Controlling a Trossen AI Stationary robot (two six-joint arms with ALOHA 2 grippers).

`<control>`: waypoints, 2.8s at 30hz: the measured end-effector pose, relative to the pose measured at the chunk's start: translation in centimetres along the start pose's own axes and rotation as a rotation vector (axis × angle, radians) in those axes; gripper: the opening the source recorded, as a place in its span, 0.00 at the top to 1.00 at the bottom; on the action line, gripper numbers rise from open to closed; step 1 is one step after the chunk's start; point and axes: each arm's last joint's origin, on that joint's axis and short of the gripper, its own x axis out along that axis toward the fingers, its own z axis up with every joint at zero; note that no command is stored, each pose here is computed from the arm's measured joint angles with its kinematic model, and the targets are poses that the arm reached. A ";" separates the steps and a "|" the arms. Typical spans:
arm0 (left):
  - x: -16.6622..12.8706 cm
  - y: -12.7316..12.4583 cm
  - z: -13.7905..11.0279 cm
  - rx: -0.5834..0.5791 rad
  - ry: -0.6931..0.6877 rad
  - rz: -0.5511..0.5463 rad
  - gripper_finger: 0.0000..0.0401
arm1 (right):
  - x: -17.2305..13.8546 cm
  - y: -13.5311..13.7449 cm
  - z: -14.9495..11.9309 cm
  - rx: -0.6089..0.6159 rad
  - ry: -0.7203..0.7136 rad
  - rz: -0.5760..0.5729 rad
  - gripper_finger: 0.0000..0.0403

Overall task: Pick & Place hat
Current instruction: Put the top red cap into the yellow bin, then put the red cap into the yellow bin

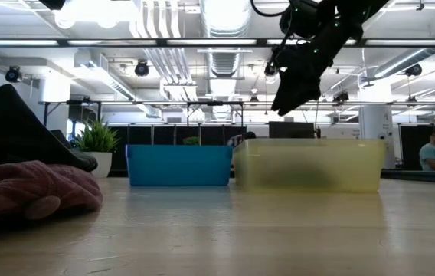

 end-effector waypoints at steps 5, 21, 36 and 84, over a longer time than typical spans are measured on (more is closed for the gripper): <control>0.0 0.0 0.0 0.000 0.000 0.000 1.00 | -1.3 0.8 -0.4 0.006 0.089 0.060 0.43; 0.0 0.0 0.0 0.000 0.000 0.000 1.00 | 3.8 10.4 -4.8 -0.253 0.327 0.223 0.48; 0.0 0.0 0.0 0.000 0.000 0.000 1.00 | 6.7 11.8 -6.3 -0.358 0.346 -0.002 0.50; 0.0 0.0 0.0 0.000 0.000 0.000 1.00 | 7.6 37.8 -0.4 -0.001 0.009 0.499 0.50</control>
